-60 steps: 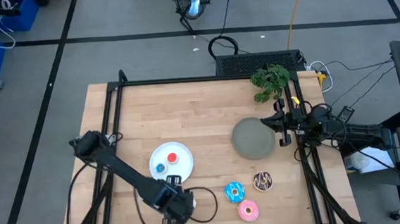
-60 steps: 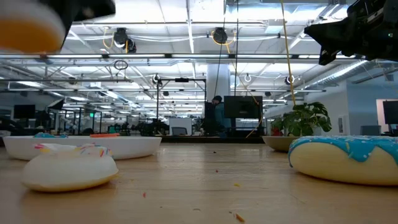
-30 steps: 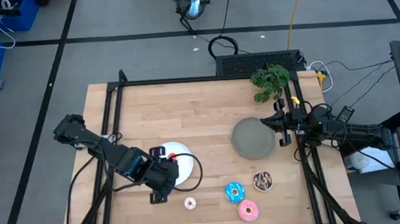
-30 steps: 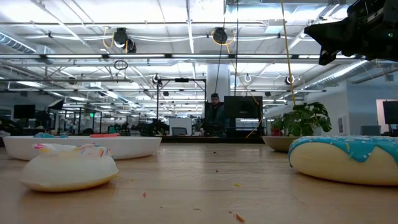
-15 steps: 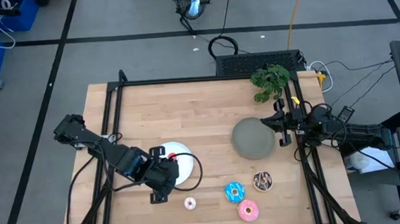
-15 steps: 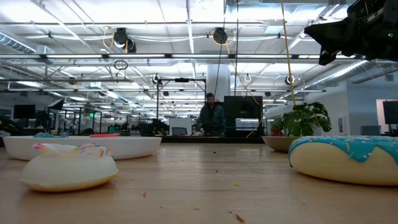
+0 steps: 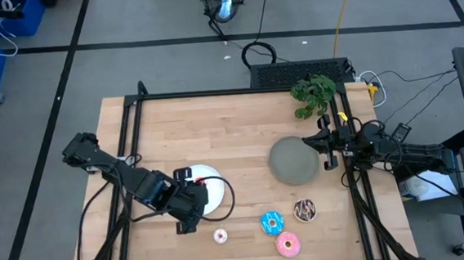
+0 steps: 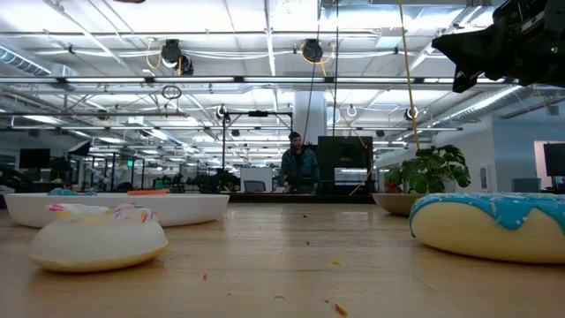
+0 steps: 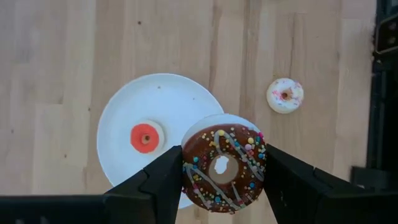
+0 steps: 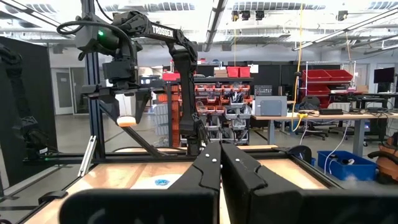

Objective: Pick & Place donuts
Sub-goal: Put the small brown donut on the white plate

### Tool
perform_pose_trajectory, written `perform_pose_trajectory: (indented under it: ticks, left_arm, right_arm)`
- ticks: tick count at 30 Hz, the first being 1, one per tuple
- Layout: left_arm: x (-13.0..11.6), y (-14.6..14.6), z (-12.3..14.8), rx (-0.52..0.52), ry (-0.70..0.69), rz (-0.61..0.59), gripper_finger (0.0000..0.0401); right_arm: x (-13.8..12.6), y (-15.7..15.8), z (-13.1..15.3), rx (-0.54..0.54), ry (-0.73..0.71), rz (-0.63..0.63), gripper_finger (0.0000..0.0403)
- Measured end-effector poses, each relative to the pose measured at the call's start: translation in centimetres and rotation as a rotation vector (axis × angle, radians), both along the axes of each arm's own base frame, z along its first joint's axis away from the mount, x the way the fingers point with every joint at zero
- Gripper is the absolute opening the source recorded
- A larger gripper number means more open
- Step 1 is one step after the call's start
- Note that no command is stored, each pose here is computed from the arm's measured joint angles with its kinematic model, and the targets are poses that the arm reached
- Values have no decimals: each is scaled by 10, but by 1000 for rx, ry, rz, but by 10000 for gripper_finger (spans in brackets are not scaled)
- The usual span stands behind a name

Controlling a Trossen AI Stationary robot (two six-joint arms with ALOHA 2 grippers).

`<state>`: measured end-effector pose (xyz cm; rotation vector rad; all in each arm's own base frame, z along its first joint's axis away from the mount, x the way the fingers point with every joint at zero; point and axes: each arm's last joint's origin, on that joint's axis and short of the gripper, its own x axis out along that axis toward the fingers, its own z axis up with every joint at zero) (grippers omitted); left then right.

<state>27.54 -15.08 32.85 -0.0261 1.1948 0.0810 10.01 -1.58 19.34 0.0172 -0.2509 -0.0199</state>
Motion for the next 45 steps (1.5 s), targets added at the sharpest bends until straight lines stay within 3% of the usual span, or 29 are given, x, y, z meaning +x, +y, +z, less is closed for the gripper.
perform_pose_trajectory:
  ticks: [6,15,22,27,45]
  left_arm:
    - [3,8,-19,14,45,26,188]
    - [12,21,-81,7,54,-11,169]
    - [13,37,-116,6,41,11,178]
    - [12,44,-134,-41,42,65,179]
    - [4,43,-176,-60,25,27,179]
  right_arm:
    - [0,0,0,0,0,0,0]
    - [0,0,0,0,0,0,0]
    - [0,0,0,0,0,-1,0]
    - [0,0,0,0,0,0,0]
    - [0,0,0,0,-1,-2,0]
